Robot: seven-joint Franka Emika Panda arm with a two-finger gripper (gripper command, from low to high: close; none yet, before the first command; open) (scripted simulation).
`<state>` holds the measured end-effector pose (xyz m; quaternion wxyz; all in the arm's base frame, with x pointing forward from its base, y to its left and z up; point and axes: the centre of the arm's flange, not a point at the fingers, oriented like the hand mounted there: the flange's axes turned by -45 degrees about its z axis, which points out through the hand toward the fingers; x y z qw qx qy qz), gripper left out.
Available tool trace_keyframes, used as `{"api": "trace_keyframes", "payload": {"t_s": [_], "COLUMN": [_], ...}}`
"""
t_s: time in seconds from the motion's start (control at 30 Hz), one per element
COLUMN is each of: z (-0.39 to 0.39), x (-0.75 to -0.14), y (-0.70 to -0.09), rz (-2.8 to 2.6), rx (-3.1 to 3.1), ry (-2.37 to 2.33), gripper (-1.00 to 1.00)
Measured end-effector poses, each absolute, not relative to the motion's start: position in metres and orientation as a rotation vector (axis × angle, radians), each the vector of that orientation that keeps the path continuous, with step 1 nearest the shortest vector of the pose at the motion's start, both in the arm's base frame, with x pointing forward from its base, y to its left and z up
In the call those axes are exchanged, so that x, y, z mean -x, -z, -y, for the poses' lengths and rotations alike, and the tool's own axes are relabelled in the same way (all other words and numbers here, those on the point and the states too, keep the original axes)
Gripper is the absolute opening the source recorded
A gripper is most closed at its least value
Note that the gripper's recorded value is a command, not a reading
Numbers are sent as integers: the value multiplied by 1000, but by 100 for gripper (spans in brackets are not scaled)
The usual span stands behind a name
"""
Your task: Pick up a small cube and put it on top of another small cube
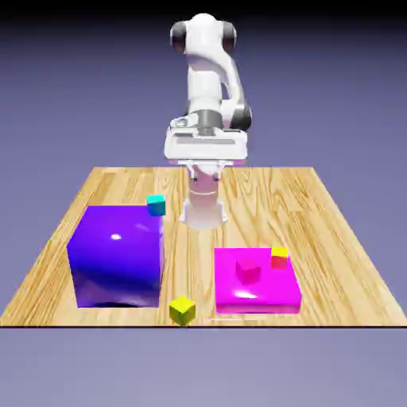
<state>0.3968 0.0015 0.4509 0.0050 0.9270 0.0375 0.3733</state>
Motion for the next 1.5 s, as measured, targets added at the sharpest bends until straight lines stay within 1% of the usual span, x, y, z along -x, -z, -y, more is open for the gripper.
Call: {"api": "trace_keyframes", "payload": {"t_s": [0.3,0.57,0.93,1.1,1.23,1.27,1.33,1.5], "z": [20,36,60,69,66,65,65,69], "x": [-446,-478,-503,-510,-515,-514,-514,-510], "y": [-384,-314,-222,-194,-139,-124,-124,-194], "rz": [-416,-713,-1147,-1310,-1312,-1310,-1310,-1315], "rx": [-3013,-3044,-2967,-2902,-2899,-2902,-2903,-2902], "ry": [-834,-560,-253,-166,-167,-166,-165,-165], "gripper": [0,0,0,0,0,-100,-100,-100]}}
